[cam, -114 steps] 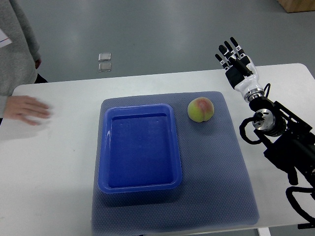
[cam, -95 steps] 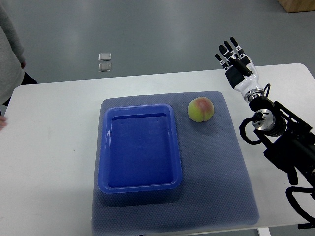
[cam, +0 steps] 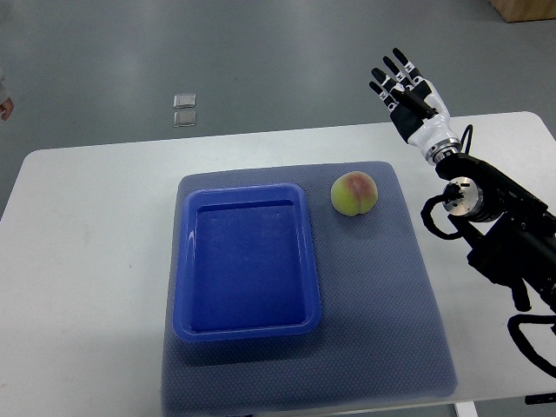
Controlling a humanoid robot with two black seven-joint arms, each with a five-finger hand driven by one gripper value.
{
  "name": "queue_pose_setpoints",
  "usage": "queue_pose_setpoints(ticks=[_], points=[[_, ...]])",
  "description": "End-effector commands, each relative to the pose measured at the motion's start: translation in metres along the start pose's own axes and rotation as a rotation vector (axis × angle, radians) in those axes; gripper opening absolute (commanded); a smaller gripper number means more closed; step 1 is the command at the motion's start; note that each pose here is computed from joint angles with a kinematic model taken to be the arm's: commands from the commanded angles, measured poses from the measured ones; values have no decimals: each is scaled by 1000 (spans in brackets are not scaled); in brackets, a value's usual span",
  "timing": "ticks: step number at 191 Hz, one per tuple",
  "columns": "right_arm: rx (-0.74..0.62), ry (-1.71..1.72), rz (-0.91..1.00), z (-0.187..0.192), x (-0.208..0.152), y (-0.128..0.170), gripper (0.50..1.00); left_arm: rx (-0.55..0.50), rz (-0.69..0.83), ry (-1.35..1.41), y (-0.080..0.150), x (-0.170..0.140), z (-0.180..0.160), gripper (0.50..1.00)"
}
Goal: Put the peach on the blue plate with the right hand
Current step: 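Raise the right hand and swing it over toward the peach, then lower the right hand onto the peach and close fingers around it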
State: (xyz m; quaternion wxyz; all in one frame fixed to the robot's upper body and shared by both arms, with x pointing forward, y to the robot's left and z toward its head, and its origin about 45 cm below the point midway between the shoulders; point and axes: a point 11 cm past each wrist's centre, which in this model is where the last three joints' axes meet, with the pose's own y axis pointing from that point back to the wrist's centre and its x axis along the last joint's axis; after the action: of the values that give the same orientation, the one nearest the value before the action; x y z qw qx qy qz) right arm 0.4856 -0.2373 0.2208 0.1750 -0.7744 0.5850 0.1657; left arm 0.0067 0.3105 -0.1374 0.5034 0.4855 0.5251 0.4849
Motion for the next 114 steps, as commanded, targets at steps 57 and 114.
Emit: queue_pose_setpoints(ticks=[57, 114], points=[[-522, 1240, -527, -35, -48, -27, 932, 1, -19, -8, 0, -3, 0, 1000], [-847, 1794, -800, -67, -102, -20, 934, 1, -28, -7, 0, -7, 0, 1000]])
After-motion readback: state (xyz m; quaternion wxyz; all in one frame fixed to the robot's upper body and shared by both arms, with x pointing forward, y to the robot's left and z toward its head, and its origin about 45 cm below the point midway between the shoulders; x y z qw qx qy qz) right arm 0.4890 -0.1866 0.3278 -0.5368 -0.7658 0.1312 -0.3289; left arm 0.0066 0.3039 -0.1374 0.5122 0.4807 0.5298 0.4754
